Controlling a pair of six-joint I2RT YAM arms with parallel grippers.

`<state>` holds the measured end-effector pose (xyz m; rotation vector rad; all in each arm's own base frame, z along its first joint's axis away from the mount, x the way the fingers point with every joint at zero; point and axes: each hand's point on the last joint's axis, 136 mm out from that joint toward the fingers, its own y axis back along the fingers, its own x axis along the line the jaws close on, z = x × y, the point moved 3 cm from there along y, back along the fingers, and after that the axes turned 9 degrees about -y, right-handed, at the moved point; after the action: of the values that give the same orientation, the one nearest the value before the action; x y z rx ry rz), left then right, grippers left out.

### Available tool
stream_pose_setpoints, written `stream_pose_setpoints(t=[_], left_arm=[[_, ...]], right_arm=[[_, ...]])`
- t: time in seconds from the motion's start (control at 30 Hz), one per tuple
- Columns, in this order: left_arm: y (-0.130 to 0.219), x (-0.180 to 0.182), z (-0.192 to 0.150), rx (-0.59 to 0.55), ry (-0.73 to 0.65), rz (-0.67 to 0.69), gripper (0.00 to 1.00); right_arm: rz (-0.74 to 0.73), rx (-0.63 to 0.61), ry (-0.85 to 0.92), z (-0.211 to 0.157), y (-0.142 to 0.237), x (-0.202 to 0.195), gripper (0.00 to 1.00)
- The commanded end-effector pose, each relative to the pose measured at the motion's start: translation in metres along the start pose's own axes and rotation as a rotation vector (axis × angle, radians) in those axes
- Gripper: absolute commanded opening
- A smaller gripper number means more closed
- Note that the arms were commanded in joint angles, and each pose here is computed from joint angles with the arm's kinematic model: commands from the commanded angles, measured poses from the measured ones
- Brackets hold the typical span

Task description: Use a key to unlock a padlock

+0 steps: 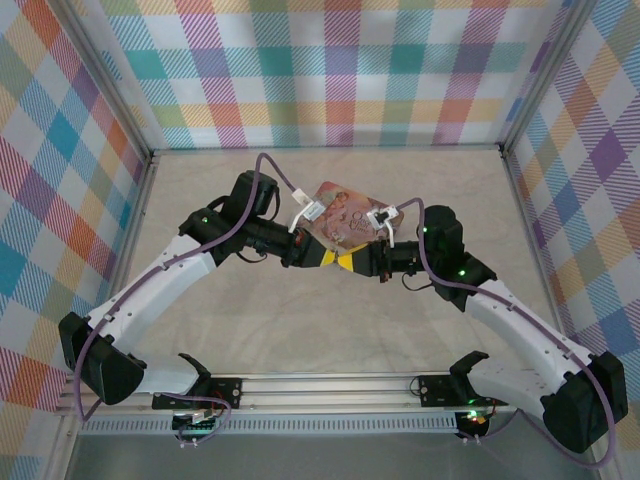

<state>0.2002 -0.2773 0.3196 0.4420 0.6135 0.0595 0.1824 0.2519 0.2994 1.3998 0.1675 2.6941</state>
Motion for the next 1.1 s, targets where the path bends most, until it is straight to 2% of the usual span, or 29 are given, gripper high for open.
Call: stream_pose_setpoints(t=[0.0,0.03,0.07,0.13,0.2,0.4,0.57,0.73,0.8,0.93,1.07], left_arm=[[0.01,0.011,0.009,-0.063,0.033,0.064,0.19],[0.012,0.021,0.011,-0.081,0.072,0.103,0.3],[0.017,0.032,0.014,-0.109,0.119,0.139,0.31],[0.027,0.053,0.019,-0.173,0.216,0.188,0.45],[0.038,0.072,0.022,-0.248,0.32,0.21,0.51],[0.045,0.097,0.021,-0.331,0.485,0.277,0.6],[0.046,0.105,0.033,-0.408,0.555,0.271,0.66],[0.045,0.097,0.051,-0.433,0.563,0.236,0.67],[0.045,0.088,0.062,-0.442,0.542,0.22,0.72],[0.043,0.073,0.08,-0.465,0.519,0.182,0.79],[0.038,0.062,0.096,-0.483,0.522,0.129,0.8]], right_arm=[[-0.039,-0.026,0.079,0.004,0.004,0.006,0.0],[-0.076,-0.042,0.088,0.006,0.006,0.003,0.0],[-0.149,-0.068,0.11,0.008,0.009,-0.004,0.0],[-0.274,-0.111,0.175,0.013,0.015,-0.014,0.0],[-0.408,-0.16,0.245,0.02,0.023,-0.026,0.0],[-0.721,-0.295,0.464,0.049,0.041,-0.051,0.0],[-0.93,-0.367,0.748,0.081,0.04,-0.044,0.0],[-0.975,-0.439,1.016,0.103,0.027,-0.016,0.0],[-0.993,-0.48,1.112,0.109,0.023,-0.003,0.0],[-1.019,-0.528,1.257,0.116,0.012,0.018,0.0],[-1.011,-0.537,1.343,0.114,0.001,0.03,0.0]])
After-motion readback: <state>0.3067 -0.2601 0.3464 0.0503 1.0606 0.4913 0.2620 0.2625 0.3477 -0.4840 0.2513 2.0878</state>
